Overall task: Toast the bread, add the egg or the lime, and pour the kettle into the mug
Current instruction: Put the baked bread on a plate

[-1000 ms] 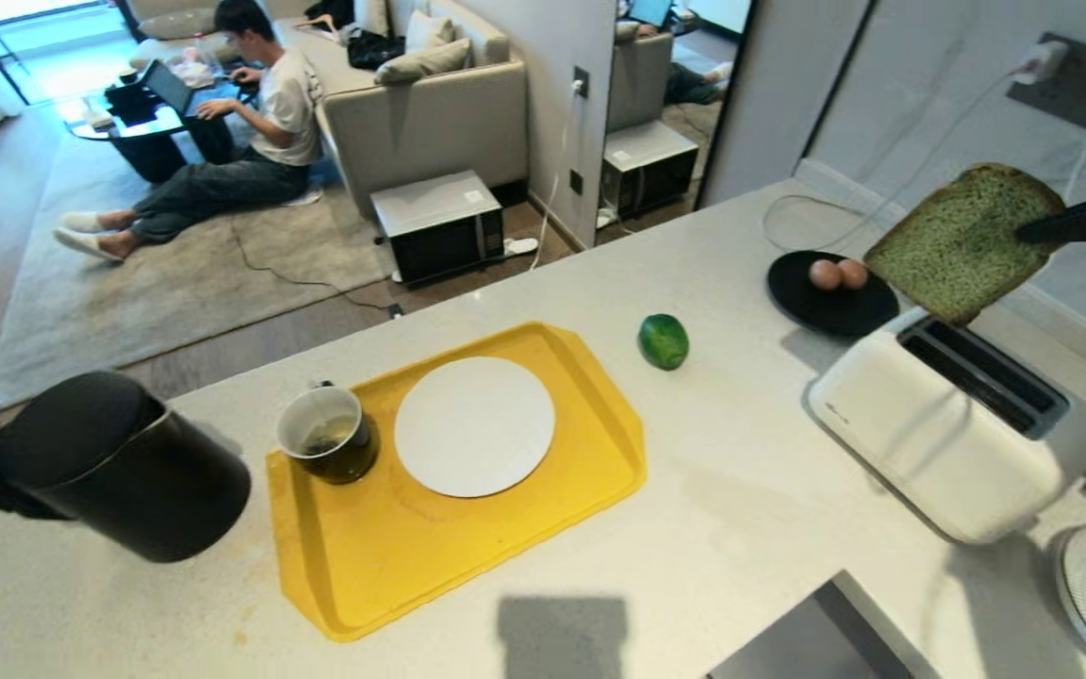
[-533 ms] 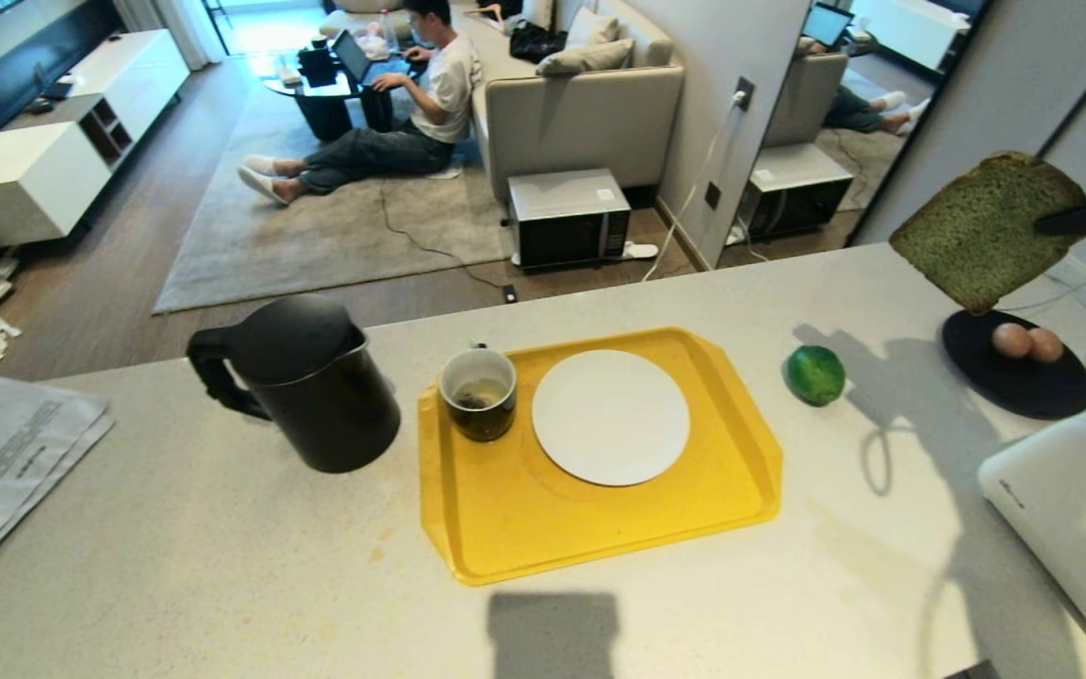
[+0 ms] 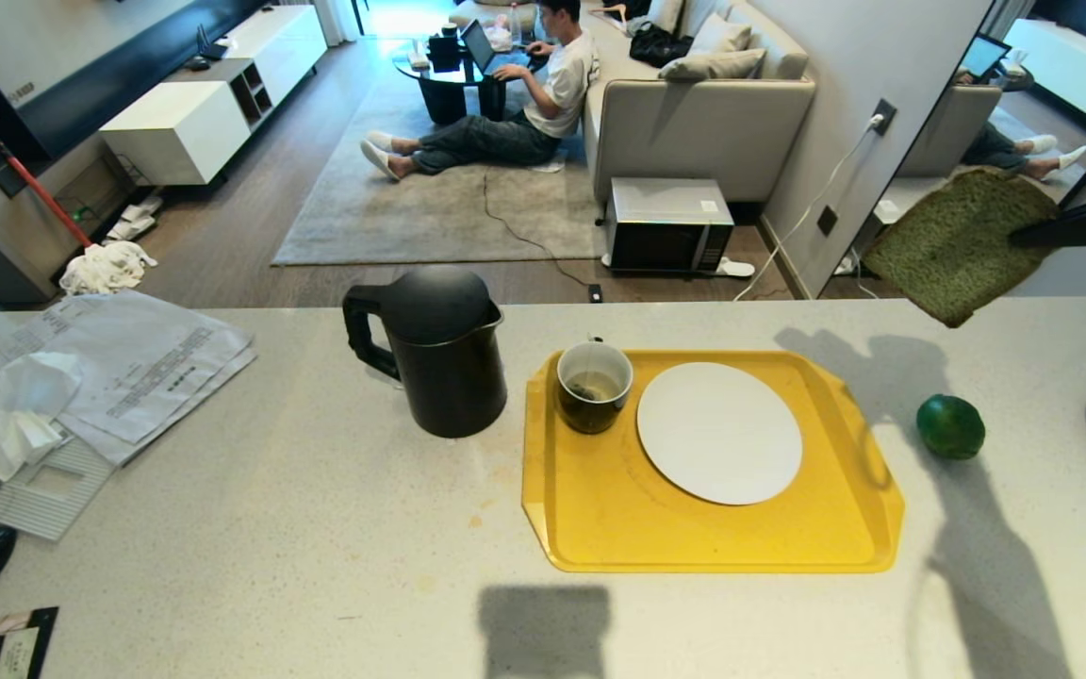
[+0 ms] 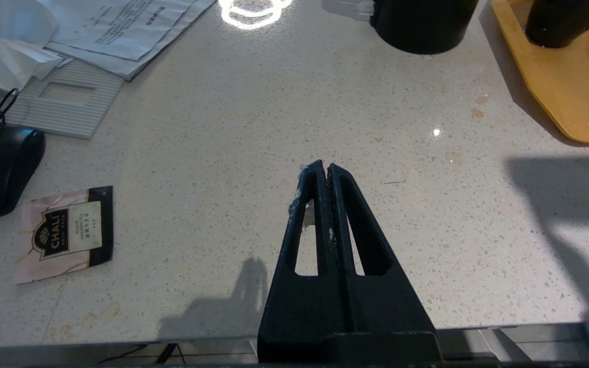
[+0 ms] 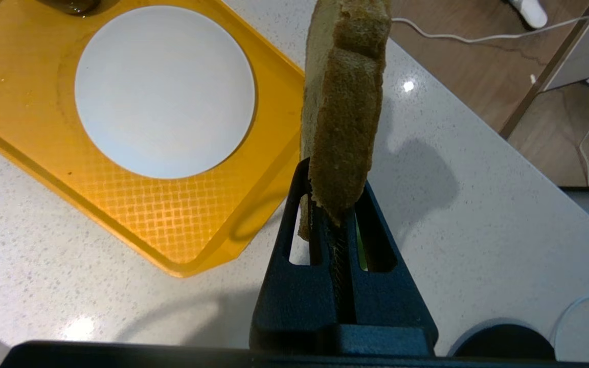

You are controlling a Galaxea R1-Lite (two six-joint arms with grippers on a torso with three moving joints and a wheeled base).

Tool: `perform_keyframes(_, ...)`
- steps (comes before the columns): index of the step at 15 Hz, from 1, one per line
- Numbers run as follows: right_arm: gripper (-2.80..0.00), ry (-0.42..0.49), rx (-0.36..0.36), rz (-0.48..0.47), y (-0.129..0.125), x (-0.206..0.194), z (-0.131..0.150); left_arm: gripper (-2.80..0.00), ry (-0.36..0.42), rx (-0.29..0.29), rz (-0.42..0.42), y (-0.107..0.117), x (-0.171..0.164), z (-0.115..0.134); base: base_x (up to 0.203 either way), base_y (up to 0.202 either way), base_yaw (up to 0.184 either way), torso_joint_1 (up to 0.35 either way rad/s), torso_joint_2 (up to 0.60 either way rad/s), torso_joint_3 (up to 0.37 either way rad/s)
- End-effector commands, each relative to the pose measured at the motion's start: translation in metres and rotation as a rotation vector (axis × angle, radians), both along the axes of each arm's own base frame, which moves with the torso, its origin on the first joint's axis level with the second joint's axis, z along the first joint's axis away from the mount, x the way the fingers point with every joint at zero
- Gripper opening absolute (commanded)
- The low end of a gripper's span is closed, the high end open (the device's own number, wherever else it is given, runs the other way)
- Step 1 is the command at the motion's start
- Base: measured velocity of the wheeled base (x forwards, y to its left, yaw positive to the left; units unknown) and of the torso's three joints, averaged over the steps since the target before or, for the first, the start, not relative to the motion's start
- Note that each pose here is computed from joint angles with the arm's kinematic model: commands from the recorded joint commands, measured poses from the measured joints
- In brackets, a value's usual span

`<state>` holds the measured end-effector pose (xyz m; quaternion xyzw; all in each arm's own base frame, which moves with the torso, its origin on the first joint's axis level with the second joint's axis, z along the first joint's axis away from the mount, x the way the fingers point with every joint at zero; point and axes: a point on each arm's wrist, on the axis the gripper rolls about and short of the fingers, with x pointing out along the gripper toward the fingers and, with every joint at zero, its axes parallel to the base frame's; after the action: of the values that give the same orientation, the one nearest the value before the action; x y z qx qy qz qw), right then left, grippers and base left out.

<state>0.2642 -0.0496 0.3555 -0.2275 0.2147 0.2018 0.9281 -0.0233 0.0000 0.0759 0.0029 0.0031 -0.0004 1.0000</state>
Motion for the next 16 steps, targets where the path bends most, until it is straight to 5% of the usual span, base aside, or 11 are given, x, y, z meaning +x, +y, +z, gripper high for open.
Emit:
perform_keyframes(1, -2.8, 0.049, -0.001, 0.04, 0.012, 0.008, -0.012, -2.8, 0.001, 0.0, 0.001, 0.0, 0.0, 0.0, 0.0, 0.0, 0.0, 0.0, 0.0, 0.0)
perform_keyframes(4, -2.8, 0.149, 0.01, 0.066, 0.026, 0.013, -0.034, -2.8, 0.001, 0.0, 0.001, 0.0, 0.0, 0.0, 0.0, 0.0, 0.0, 0.0, 0.0, 0.0)
perform_keyframes(11, -2.8, 0.429, 0.174, 0.109, 0.087, 0.008, -0.064, -2.8, 0.001, 0.0, 0.001, 0.0, 0.0, 0.0, 0.0, 0.0, 0.0, 0.0, 0.0, 0.0)
perform_keyframes(16, -2.8, 0.546, 0.148, 0.09, 0.102, 0.031, -0.094, -2.8, 0.001, 0.0, 0.001, 0.0, 0.0, 0.0, 0.0, 0.0, 0.0, 0.0, 0.0, 0.0)
